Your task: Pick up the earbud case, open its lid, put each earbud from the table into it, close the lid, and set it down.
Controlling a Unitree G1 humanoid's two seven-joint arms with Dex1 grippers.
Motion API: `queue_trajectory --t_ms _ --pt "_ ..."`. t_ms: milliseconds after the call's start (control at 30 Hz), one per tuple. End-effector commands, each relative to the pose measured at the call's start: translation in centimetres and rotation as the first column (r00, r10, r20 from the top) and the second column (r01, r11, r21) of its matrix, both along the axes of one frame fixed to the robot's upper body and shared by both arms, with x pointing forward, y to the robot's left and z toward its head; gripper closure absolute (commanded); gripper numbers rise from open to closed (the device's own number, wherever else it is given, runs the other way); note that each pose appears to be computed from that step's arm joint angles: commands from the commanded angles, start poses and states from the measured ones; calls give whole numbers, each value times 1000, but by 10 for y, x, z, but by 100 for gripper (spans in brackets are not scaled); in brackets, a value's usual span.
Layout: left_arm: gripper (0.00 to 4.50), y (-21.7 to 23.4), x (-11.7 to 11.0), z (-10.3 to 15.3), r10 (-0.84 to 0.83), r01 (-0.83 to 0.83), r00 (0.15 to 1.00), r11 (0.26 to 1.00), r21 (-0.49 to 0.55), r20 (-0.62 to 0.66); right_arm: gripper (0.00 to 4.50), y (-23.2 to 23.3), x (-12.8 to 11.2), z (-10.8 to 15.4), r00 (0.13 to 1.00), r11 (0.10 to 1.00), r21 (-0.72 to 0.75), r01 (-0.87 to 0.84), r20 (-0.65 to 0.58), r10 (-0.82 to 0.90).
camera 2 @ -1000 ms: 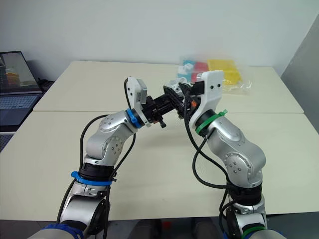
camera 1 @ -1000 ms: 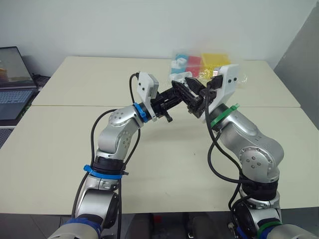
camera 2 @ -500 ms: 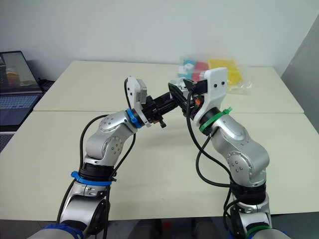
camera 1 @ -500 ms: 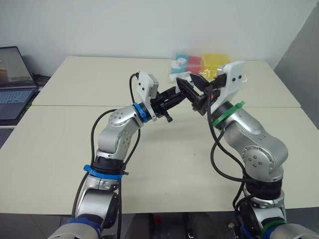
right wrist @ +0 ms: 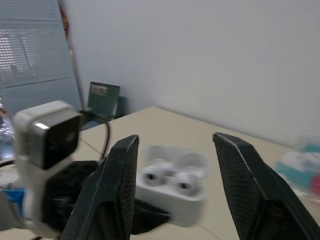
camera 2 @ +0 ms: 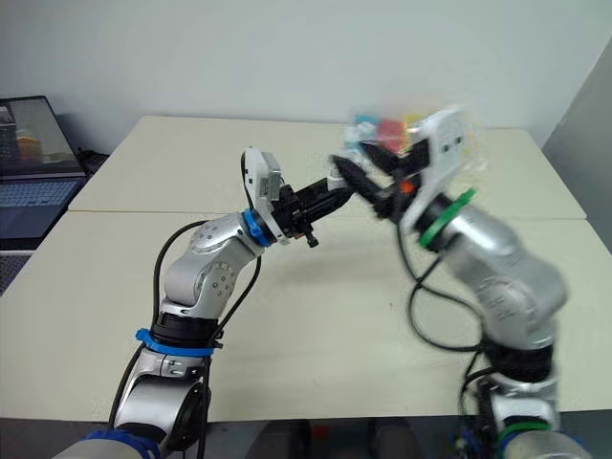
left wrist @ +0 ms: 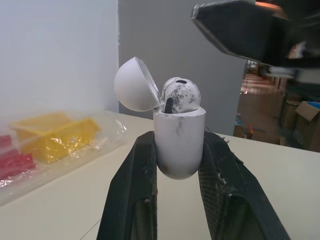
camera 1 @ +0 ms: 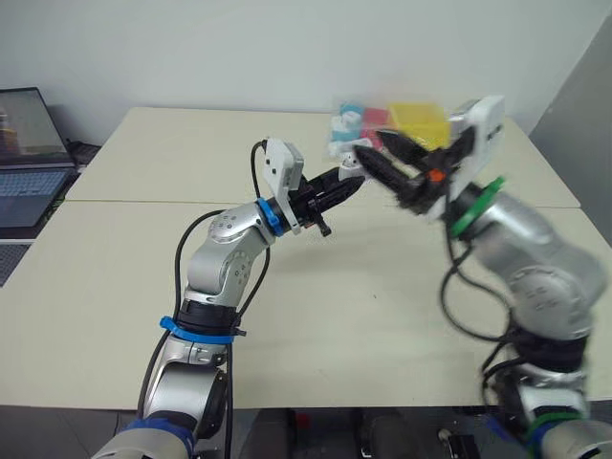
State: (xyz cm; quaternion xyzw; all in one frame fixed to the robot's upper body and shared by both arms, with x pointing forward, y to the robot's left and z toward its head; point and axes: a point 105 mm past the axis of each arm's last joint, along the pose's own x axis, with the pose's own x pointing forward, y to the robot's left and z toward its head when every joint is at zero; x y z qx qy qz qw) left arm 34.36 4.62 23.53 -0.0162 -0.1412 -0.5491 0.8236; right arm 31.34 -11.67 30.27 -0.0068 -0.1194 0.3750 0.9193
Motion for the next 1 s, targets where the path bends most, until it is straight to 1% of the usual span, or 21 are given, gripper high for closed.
queue_trajectory --t_ms 33,67,133,167,200,233,267,300,400,500,633,767,1000 --pt "376 -10 -17 12 -117 117 992 993 10 55 245 -13 -6 1 994 995 -23 -99 -46 97" --pt "376 -12 -20 9 -143 141 988 990 27 54 262 -20 -5 -1 992 994 -28 -106 -68 104" --pt "376 -14 -23 5 -174 171 983 984 47 53 331 -28 -1 -2 989 993 -27 -112 -96 109" --pt "376 -16 -25 3 -191 188 980 981 52 52 368 -31 0 -5 988 992 -43 -117 -109 111" --pt "376 -18 -26 3 -200 197 978 979 55 52 394 -33 2 -7 986 991 -56 -122 -119 115" --pt "376 -19 -28 3 -213 211 976 976 54 52 434 -35 5 -10 985 990 -76 -120 -134 109" --pt "376 -21 -29 3 -222 219 974 974 53 51 443 -37 8 -12 984 989 -90 -118 -143 104" --pt "376 -23 -32 4 -239 236 970 970 56 54 443 -37 10 -16 985 984 -131 -118 -144 99" --pt "376 -28 -36 5 -270 267 961 962 59 58 443 -29 19 -29 980 976 -173 -134 -168 105" --pt "376 -30 -38 6 -281 278 958 959 58 56 443 -22 22 -33 976 973 -164 -161 -175 132" --pt "376 -31 -39 4 -286 281 957 957 74 55 443 -11 25 -31 974 968 -167 -186 -165 158" --pt "376 -30 -38 3 -280 275 959 958 82 50 443 -6 25 -23 971 974 -117 -196 -162 176" --pt "376 -31 -35 2 -276 271 960 959 82 44 443 -2 18 -22 967 963 -148 -227 -153 204"
